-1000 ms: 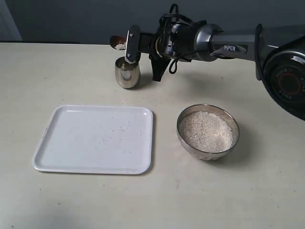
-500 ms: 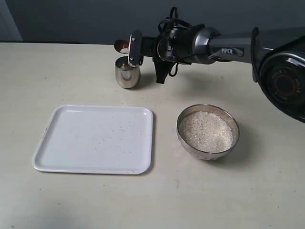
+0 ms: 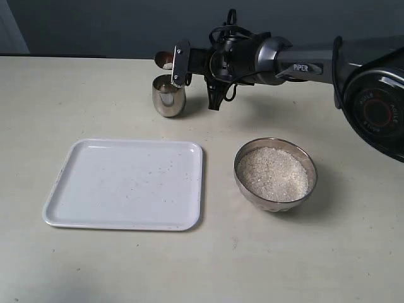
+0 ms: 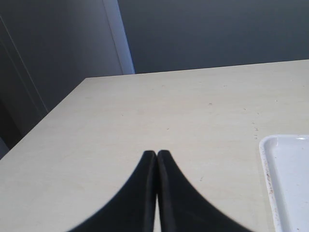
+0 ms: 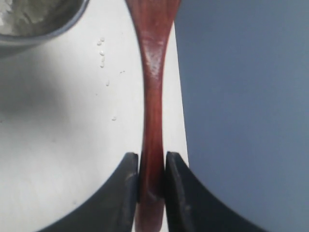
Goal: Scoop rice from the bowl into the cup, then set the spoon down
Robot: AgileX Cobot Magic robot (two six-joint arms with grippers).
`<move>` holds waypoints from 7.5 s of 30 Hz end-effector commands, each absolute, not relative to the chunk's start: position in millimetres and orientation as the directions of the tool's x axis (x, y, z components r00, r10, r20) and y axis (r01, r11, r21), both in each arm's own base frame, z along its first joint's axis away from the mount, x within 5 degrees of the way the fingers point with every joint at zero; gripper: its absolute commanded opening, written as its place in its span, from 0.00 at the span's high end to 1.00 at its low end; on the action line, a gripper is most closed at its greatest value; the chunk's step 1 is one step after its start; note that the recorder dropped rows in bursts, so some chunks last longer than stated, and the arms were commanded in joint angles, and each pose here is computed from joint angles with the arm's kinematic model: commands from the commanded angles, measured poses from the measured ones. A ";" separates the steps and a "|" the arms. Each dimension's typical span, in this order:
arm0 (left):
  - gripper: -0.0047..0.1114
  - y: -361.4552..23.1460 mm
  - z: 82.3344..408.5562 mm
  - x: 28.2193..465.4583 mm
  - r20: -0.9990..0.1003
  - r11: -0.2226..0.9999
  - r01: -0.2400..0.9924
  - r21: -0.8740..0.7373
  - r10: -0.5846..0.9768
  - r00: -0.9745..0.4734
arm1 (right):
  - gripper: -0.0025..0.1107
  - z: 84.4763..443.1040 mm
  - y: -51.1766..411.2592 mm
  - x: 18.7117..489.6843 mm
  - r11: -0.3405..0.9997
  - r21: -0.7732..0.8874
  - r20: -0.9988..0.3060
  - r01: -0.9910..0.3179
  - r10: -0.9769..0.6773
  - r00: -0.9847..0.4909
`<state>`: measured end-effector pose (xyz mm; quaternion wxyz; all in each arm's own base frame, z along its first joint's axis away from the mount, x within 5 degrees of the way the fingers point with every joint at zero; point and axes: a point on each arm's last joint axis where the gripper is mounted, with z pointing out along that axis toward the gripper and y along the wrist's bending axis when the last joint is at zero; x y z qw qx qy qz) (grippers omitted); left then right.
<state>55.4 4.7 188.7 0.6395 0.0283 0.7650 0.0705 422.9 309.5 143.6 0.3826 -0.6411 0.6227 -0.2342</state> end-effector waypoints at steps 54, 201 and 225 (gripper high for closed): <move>0.96 4.3 191.6 55.3 -0.978 0.989 -0.043 0.143 0.135 -0.158 | 0.98 146.0 301.3 428.2 -0.253 -0.868 0.160 -0.428 -0.957 0.241; 0.96 3.8 191.6 55.3 -0.978 0.989 -0.033 0.143 0.136 -0.157 | 0.82 136.0 391.2 230.0 0.164 -0.130 -0.199 -0.978 -0.970 -0.137; 0.96 3.8 191.6 55.3 -0.978 0.989 -0.033 0.143 0.136 -0.157 | 0.99 323.2 327.5 187.6 0.423 -0.029 -0.384 -0.906 -0.841 -0.380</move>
